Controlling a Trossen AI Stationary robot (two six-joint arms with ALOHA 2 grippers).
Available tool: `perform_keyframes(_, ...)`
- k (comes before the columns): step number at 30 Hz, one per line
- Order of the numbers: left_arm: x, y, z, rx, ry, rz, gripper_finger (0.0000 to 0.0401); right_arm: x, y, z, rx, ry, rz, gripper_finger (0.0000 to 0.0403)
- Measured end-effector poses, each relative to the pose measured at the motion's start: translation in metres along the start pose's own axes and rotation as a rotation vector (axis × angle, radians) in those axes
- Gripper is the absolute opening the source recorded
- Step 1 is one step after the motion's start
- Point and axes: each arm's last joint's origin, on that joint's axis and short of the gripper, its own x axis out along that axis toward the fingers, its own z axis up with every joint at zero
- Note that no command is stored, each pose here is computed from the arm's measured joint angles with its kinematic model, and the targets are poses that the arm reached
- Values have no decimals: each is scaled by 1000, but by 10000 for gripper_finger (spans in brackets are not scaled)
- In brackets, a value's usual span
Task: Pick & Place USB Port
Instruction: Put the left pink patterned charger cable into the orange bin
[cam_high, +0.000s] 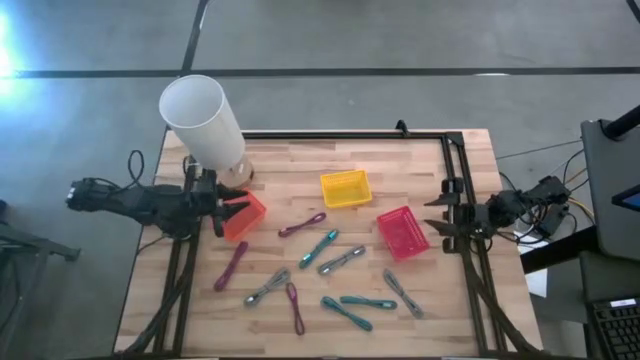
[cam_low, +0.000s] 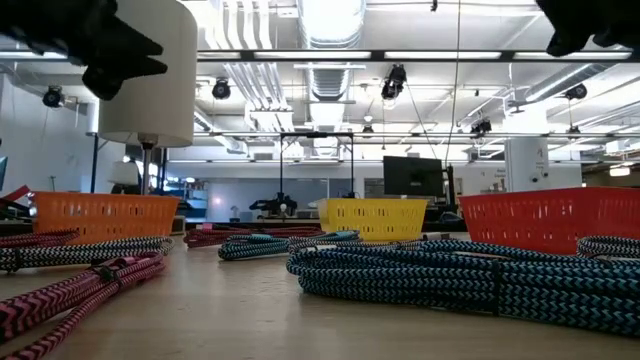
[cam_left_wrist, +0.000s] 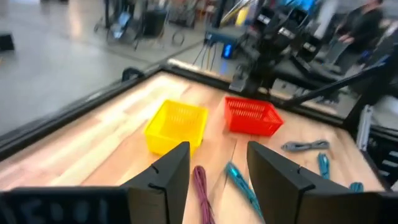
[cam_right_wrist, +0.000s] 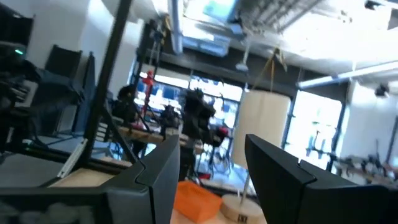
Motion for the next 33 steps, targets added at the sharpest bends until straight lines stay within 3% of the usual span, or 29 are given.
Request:
perform_keyframes(9, 22, -26, 35, -10, 263, 10, 161, 2, 1, -9, 39, 107, -74, 176)
perform_keyframes(15, 31, -37, 42, -127, 520, 49, 161, 2, 0, -9, 152, 165, -92, 177)
perform_keyframes(20, 42, -44, 25, -259, 745, 32, 161, 6, 0, -5, 208, 229, -95, 190)
perform_keyframes(25, 52, -46, 4, -308, 880, 60, 161, 23, 1, 10, 211, 282, -89, 198)
perform_keyframes(33, 58, -54, -9, -331, 942, 101, 161, 70, 16, 15, 146, 517, -67, 199)
